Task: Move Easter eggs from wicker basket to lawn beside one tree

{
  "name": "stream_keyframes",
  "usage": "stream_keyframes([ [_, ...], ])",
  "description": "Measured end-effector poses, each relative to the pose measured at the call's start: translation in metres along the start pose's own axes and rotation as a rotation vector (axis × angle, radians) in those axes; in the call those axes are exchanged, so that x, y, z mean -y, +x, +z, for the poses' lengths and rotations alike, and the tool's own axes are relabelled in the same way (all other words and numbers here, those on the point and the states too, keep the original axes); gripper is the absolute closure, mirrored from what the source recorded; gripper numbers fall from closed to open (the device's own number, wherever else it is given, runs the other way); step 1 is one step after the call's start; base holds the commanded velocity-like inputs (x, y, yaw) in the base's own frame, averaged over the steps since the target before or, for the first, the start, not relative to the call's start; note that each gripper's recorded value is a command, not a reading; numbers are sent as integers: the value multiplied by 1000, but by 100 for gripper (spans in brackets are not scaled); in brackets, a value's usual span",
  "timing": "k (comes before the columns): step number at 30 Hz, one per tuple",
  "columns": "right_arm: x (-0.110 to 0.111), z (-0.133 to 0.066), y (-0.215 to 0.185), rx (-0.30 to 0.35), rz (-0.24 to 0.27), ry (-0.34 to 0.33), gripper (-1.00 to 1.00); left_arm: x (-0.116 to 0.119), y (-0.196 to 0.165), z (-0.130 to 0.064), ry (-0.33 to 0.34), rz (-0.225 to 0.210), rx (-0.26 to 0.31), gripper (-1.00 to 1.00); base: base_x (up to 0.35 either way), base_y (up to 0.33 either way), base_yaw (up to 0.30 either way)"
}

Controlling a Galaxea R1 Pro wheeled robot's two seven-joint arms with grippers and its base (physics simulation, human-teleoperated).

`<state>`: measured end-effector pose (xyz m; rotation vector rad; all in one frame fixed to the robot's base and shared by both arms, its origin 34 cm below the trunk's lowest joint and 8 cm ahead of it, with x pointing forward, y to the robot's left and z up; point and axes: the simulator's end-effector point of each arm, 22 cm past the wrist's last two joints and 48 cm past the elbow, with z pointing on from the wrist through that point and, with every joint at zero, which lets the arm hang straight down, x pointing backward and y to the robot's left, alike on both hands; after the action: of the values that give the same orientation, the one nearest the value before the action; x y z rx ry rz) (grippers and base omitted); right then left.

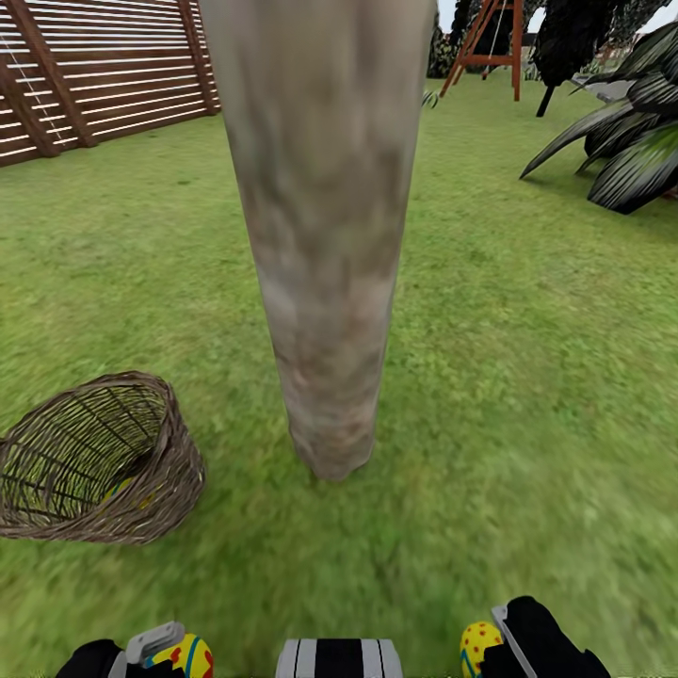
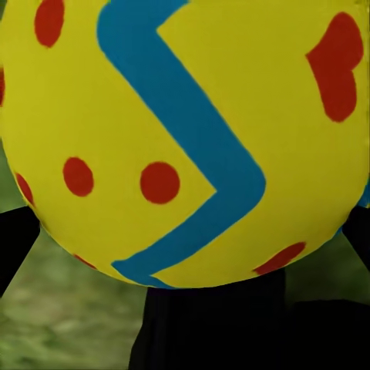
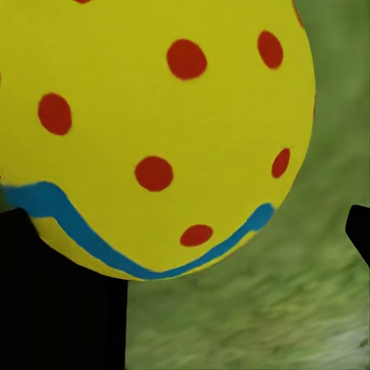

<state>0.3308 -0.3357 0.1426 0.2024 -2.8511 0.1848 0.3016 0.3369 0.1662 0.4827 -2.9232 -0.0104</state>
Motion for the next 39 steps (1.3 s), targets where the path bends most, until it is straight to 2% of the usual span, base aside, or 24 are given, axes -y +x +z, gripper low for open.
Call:
stream_keyframes([
  [10,-1,3,2,-8,-1,-1,-100,1,2,3,1,1,-6,100,0,0,0],
  [11,-1,3,2,-8,-1,-1,-100,1,2,2,2,2,-5,-100,0,0,0],
  [20,-2,3,3,-10,-2,-3,-100,0,1,2,7,-10,-4,-100,0,0,0],
  [26,0,-6,-4,15,0,1,-100,2,-6,-6,11,-7,20,-100,-13,0,0],
  [39,5,-24,-16,65,8,8,-100,7,-20,-22,29,-7,73,-100,-321,0,0],
])
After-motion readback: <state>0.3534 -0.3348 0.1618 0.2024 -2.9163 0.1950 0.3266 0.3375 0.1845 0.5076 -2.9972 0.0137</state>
